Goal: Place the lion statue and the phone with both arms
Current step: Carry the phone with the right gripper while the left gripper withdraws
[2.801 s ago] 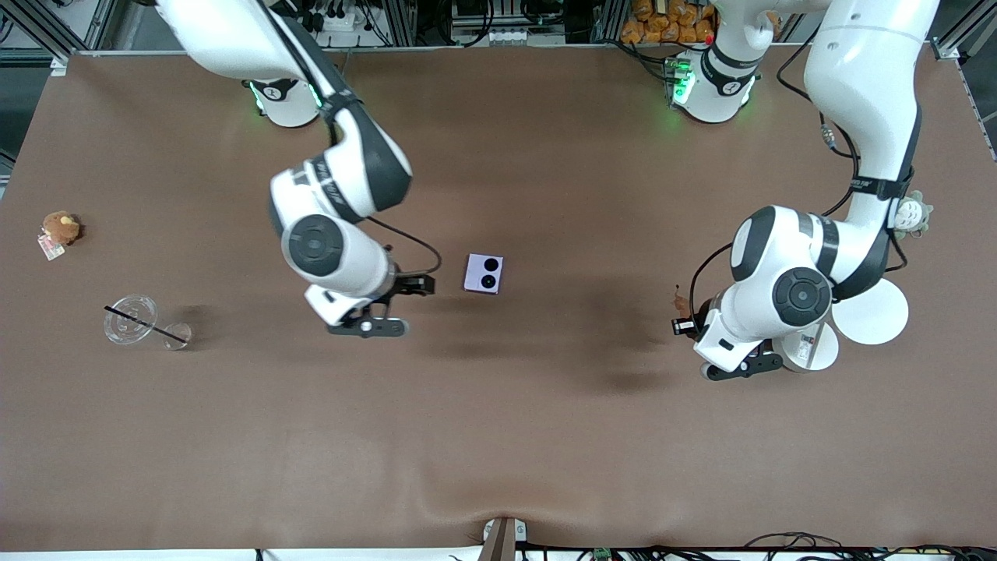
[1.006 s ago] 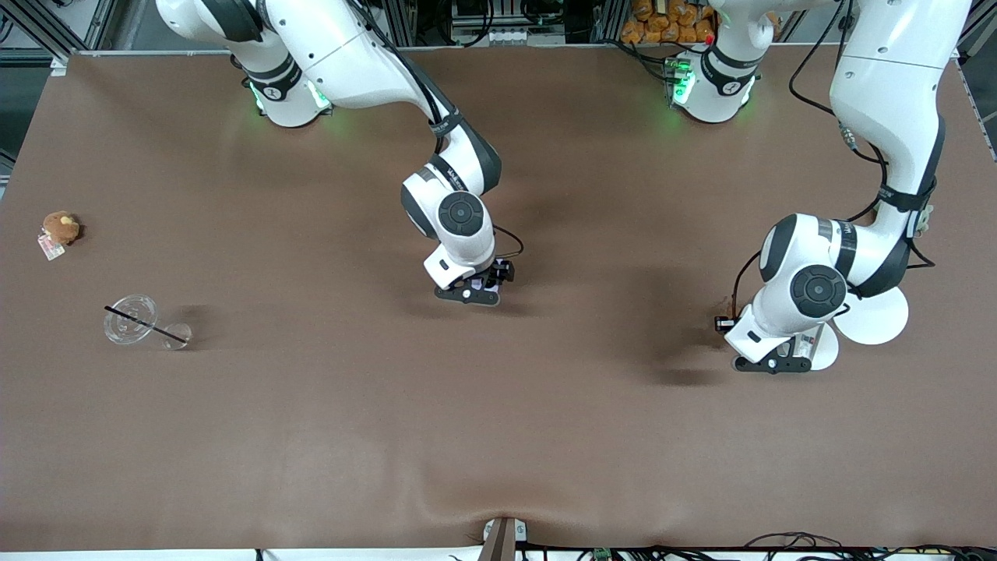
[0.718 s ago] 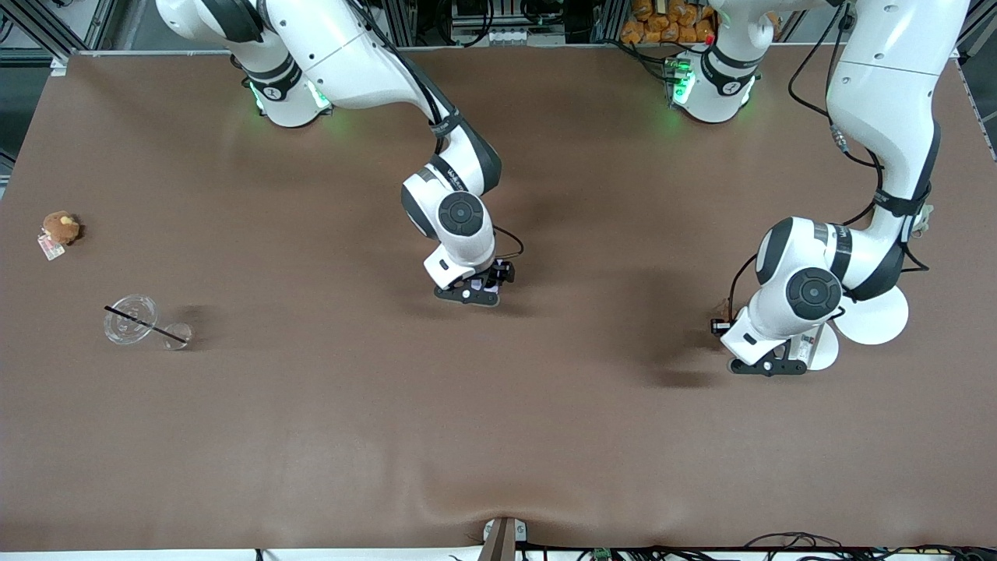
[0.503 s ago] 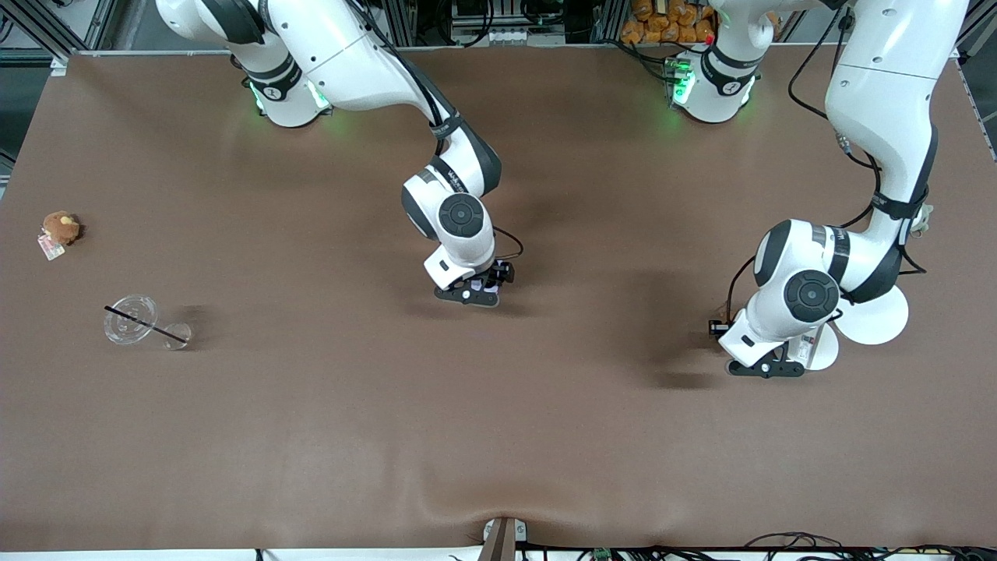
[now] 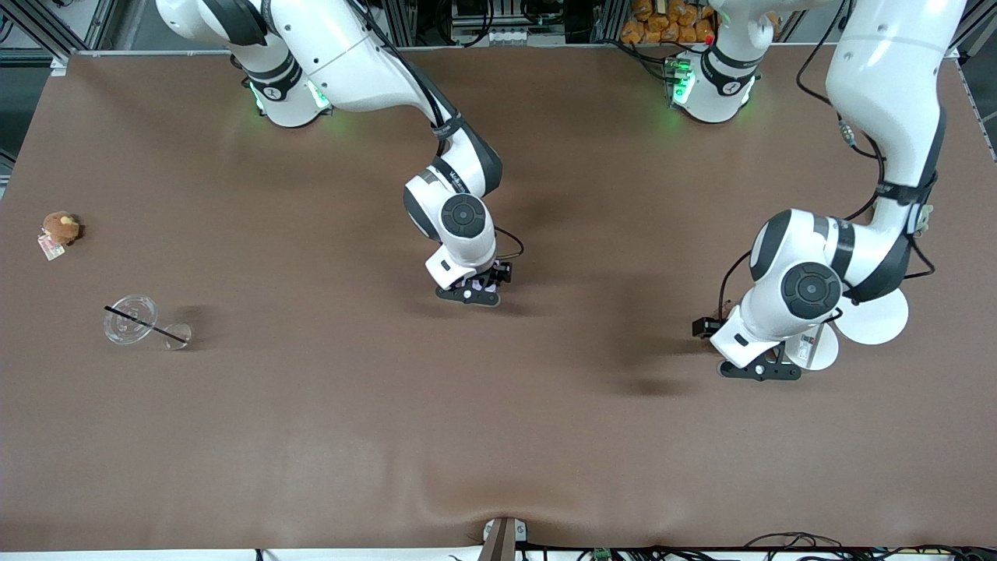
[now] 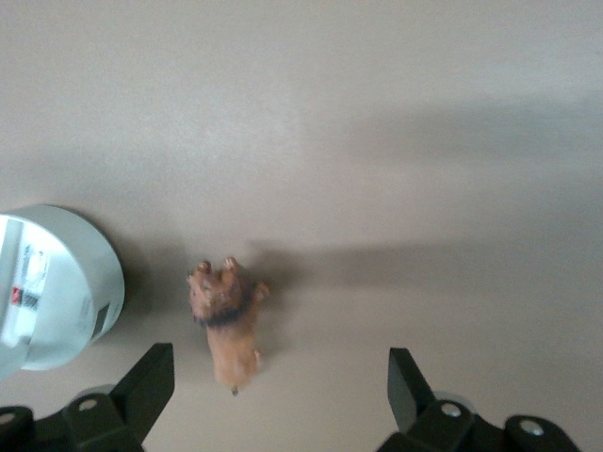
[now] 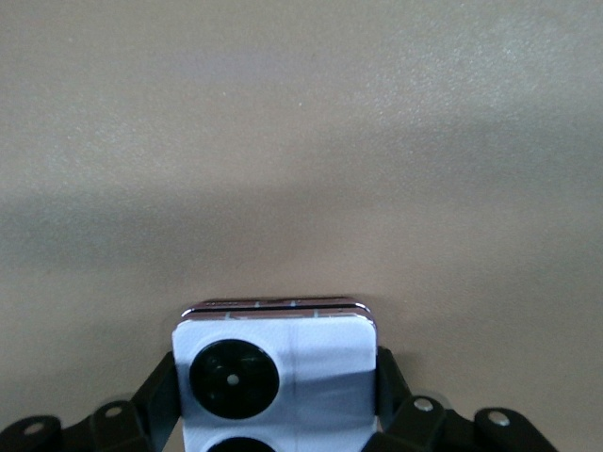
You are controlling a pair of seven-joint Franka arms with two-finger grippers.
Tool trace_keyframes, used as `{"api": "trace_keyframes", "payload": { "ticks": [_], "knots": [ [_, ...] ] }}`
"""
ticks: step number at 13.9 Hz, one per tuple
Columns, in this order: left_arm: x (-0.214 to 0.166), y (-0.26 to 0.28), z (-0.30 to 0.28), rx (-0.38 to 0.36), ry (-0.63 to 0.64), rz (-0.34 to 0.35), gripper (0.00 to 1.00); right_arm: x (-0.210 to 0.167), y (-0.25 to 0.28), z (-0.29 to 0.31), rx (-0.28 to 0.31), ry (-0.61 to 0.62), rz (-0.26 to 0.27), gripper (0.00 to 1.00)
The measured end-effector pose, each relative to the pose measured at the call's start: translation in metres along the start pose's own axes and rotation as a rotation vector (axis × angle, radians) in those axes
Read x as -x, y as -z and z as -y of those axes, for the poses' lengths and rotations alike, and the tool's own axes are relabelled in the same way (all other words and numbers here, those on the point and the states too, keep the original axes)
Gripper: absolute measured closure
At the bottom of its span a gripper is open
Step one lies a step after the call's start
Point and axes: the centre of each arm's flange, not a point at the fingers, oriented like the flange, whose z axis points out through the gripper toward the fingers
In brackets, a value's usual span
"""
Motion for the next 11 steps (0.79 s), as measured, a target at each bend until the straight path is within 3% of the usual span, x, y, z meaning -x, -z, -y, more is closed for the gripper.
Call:
{"api": "trace_keyframes", "payload": {
  "ticks": [3, 5, 8, 11],
  "knots": [
    [-0.003, 0.059, -0.009, 0.02, 0.009, 0.012, 0.0, -0.016, 0.008, -0.008, -0.001, -0.024, -0.026, 0.16],
    [-0.005, 0.082, -0.009, 0.024, 0.012, -0.004, 0.0, -0.055, 0.042, -0.034, 0.016, -0.077, -0.07, 0.16],
    [-0.004, 0.098, -0.006, 0.037, 0.023, -0.018, 0.0, -0.122, 0.105, -0.105, 0.046, -0.125, -0.116, 0.16],
    [-0.003, 0.122, -0.003, 0.04, 0.029, -0.06, 0.0, -0.186, 0.124, -0.204, 0.068, -0.109, -0.123, 0.16]
  ]
}}
